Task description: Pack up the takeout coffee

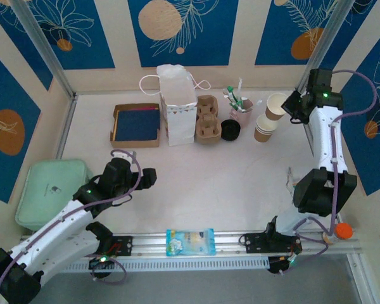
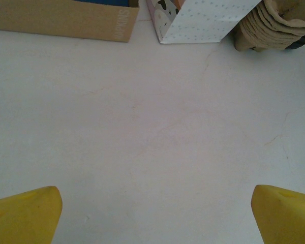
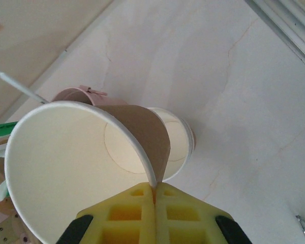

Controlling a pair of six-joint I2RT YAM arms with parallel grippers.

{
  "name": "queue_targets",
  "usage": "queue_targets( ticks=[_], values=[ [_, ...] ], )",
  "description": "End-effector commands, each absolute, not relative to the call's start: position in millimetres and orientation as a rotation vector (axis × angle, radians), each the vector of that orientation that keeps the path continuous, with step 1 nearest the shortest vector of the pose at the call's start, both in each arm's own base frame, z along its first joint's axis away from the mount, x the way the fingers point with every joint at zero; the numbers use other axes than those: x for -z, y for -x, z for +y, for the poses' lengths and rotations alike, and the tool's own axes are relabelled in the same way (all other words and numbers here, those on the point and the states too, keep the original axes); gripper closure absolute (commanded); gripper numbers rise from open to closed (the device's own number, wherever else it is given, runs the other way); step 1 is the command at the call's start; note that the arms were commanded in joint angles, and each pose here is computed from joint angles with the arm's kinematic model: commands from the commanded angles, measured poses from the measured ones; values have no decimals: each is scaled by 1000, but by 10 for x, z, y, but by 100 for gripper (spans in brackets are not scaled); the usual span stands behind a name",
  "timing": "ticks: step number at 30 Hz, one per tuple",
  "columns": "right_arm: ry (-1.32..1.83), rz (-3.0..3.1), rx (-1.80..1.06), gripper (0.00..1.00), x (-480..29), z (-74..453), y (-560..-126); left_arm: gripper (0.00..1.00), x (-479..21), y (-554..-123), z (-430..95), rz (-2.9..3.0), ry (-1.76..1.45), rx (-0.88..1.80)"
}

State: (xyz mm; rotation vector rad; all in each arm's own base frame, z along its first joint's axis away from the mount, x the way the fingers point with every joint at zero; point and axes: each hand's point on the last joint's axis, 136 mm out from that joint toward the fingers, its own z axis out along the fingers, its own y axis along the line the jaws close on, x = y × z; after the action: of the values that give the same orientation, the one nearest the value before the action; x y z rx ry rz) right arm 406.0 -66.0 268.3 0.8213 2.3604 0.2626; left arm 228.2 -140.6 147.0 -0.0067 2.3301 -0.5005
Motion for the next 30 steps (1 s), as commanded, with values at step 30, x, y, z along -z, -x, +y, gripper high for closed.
queue_targets(
  ticks=[30],
  values=[
    [54, 2748, -325, 100, -1964, 1465, -2724, 5, -1389, -2217, -1483, 2287, 55, 621]
  ],
)
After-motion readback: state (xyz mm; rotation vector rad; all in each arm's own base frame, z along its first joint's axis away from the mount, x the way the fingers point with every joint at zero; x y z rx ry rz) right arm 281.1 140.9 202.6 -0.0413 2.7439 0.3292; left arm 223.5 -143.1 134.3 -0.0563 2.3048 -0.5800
